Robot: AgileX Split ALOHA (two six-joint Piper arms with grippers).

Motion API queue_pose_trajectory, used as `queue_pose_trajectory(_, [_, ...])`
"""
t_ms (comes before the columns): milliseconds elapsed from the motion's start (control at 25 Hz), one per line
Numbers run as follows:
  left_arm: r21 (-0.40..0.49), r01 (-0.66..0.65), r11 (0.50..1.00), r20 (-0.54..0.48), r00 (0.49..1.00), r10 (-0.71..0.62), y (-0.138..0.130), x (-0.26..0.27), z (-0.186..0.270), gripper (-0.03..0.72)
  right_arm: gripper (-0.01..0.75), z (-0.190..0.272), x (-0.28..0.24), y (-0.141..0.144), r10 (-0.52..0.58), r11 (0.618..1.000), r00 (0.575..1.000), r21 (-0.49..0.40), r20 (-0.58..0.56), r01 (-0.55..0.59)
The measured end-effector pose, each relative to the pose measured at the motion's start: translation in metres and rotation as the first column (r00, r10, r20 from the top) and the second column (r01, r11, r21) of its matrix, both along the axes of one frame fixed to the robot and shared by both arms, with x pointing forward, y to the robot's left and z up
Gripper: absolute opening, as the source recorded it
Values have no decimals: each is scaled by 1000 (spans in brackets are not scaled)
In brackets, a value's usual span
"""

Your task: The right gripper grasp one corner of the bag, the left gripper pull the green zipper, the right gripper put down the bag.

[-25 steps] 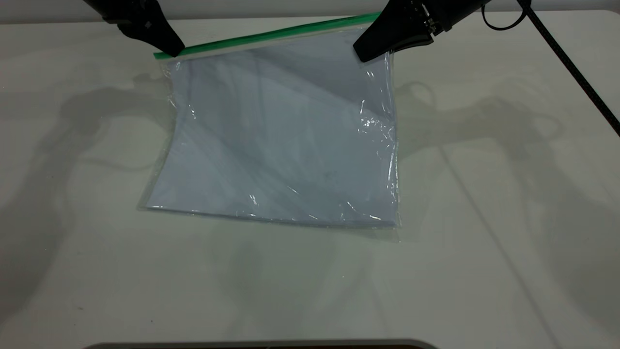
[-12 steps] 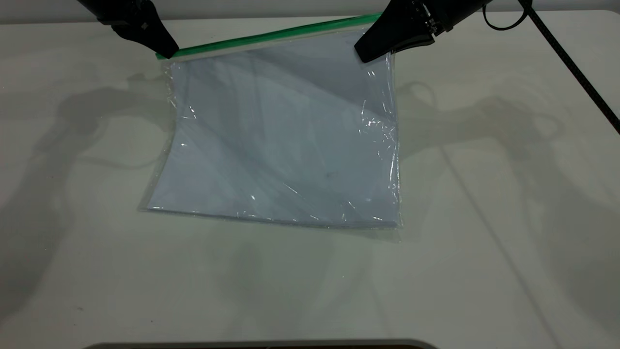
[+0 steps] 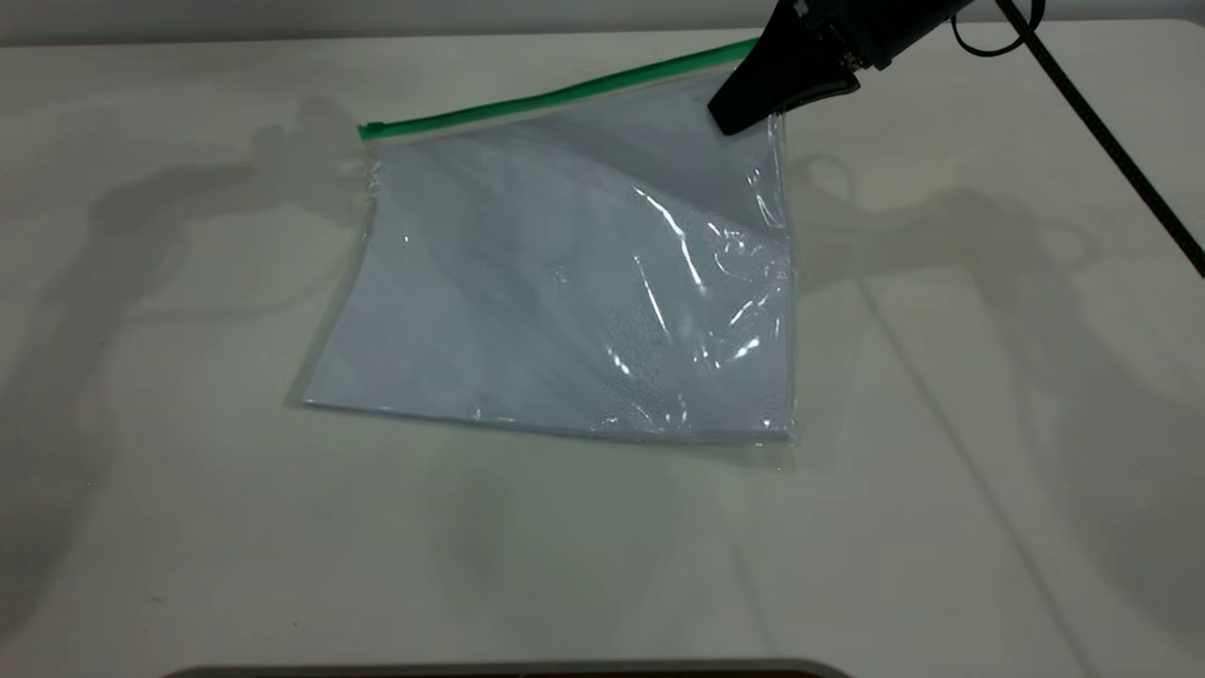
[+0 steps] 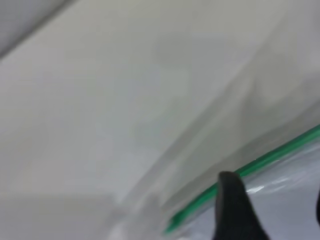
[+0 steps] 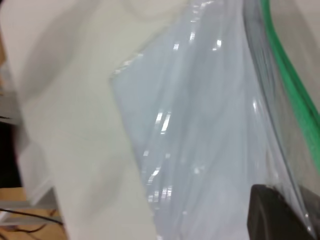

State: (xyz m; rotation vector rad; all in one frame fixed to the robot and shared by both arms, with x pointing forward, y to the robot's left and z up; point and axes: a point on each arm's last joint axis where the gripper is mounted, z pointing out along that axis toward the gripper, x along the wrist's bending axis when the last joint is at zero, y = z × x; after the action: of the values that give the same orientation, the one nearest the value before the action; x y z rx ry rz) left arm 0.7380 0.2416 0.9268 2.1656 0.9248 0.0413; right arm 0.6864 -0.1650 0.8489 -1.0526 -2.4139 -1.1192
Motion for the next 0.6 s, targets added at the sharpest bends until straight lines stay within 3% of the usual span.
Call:
queue_pose_trajectory(160, [-162, 45, 986, 8, 999, -44, -11, -13, 53, 528, 121, -5, 5, -5, -22, 997, 998, -77, 56, 26])
queue_pose_trajectory(320, [-279, 140, 950, 30, 990, -137, -19, -35, 105, 534, 319, -5, 6, -13, -10, 982, 997, -190, 74, 24])
queue_pose_trajectory(440, [-298, 158, 941, 61, 987, -147, -20, -50, 144, 534, 456, 10, 2, -20, 29, 956, 997, -294, 70, -7])
queue_pose_trajectory(600, [-299, 133, 945, 110, 988, -104, -20, -77, 200, 534, 489, 63, -14, -28, 32, 935, 999, -353, -35, -42])
